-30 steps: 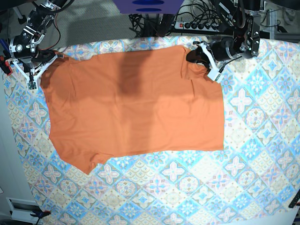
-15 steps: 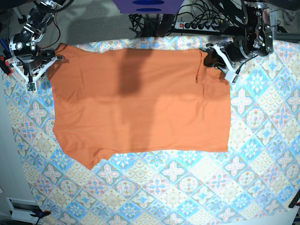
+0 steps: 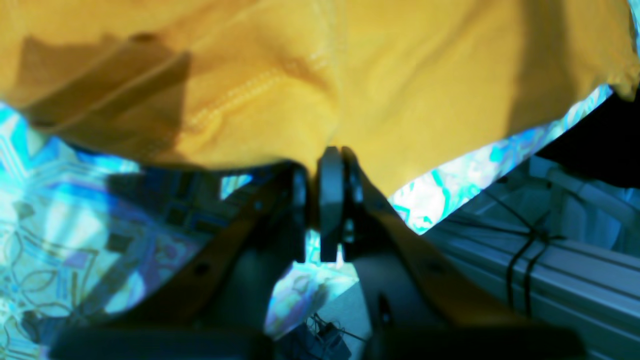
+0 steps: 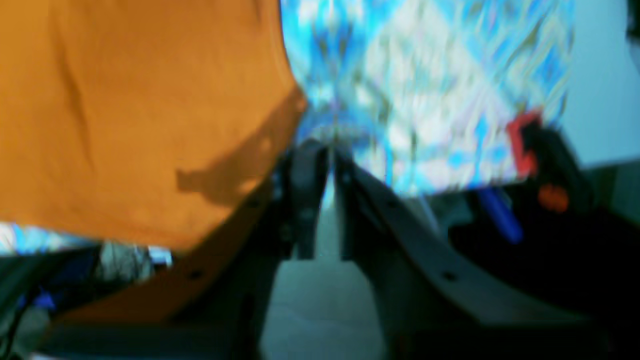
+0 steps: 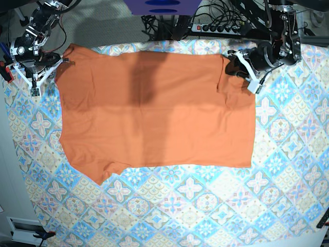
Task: Fold the T-shirt properly
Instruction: 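Lower the right gripper onto the shoulder corner of the orange T-shirt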
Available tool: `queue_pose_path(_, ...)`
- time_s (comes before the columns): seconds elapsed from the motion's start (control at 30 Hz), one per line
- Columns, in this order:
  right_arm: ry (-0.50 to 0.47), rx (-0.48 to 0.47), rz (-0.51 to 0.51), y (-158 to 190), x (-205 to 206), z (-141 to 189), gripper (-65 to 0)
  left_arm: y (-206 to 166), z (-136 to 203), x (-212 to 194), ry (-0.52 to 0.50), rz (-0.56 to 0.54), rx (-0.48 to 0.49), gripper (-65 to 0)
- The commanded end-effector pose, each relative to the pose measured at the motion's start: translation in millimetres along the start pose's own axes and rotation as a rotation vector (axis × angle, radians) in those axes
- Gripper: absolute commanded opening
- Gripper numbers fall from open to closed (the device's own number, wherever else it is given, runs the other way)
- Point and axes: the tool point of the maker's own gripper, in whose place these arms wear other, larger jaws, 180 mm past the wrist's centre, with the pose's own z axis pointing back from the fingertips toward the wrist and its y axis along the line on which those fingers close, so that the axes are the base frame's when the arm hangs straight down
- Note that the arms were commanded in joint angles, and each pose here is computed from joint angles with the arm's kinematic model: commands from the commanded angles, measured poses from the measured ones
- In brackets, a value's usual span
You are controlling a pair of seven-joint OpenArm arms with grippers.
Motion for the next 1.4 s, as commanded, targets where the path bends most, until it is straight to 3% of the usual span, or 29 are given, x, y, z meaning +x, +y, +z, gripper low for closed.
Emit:
queue_pose_path(0.0, -0.019, -0.027, -0.001, -12, 5, 5, -53.9, 0, 4, 11, -0.033, -0.019, -0.002, -62.4)
queue_pose_path(0.2, 0.062, -0.014, 0.024, -14, -12, 7, -45.9, 1, 5, 10, -0.031, -0.021, 0.003, -62.4)
queue_pose_path(0.3, 0.060, -0.012, -0.028, -15, -11, 5, -45.5, 2, 5, 8, -0.025, -0.020, 0.004, -62.4)
queue_pose_path(0.47, 0.184, 0.040, -0.152, -11, -32, -13, -45.6, 2, 5, 8, -0.024, -0.021, 0.005, -62.4)
queue_pose_path(0.67, 0.251, 0.113, -0.187, 6, -50, -30, -45.7, 2, 5, 8, -0.023, -0.022, 0.006, -62.4)
queue_pose_path(1.0, 0.201, 0.133, -0.194, 12, -34, -37, -45.7, 6, 5, 2, 0.007, -0.042, 0.032, -62.3)
queue_pose_path(1.27, 0.261, 0.218, -0.224, 34, -48, -55, -45.7, 6, 5, 2, 0.007, -0.042, 0.032, -62.3)
queue_pose_path(1.37, 0.256, 0.230, -0.193, 40, -43, -56, -45.7, 6, 5, 3, 0.006, -0.043, 0.032, -62.3)
